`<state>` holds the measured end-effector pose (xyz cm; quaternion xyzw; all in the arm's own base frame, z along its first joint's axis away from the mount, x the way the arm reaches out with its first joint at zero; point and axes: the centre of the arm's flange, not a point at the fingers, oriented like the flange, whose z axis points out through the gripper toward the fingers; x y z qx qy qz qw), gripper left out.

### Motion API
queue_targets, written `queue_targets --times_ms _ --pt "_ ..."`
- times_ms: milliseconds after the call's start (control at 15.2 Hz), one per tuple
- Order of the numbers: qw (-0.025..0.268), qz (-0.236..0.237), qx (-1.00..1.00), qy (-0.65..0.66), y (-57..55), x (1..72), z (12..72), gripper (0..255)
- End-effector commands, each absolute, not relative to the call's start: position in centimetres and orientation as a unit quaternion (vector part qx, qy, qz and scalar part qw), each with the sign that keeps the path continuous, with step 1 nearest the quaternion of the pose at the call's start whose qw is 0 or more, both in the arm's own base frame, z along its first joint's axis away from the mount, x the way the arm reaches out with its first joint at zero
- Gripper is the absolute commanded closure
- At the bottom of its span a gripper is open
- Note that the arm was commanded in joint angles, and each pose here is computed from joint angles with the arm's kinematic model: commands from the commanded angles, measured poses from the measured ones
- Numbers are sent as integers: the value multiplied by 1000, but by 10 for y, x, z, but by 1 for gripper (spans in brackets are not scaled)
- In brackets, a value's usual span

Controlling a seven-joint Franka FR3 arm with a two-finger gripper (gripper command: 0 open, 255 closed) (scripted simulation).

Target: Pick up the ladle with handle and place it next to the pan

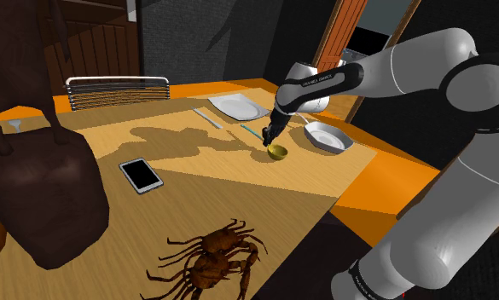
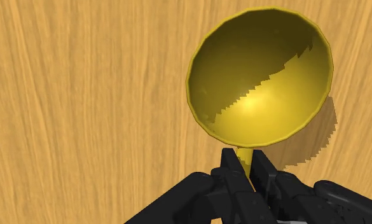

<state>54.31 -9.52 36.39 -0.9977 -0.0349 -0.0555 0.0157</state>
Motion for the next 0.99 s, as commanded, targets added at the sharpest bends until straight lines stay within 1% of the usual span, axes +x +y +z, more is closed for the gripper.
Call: queue_targets --times_ms 0,330,594,924 --pt "16 -55 -998 -35 -95 543 364 0" --pt "16 -55 -998 -35 -95 543 364 0" --pt "16 -55 -998 -35 -97 538 414 0" --pt "16 -55 -998 -35 -97 538 414 0"
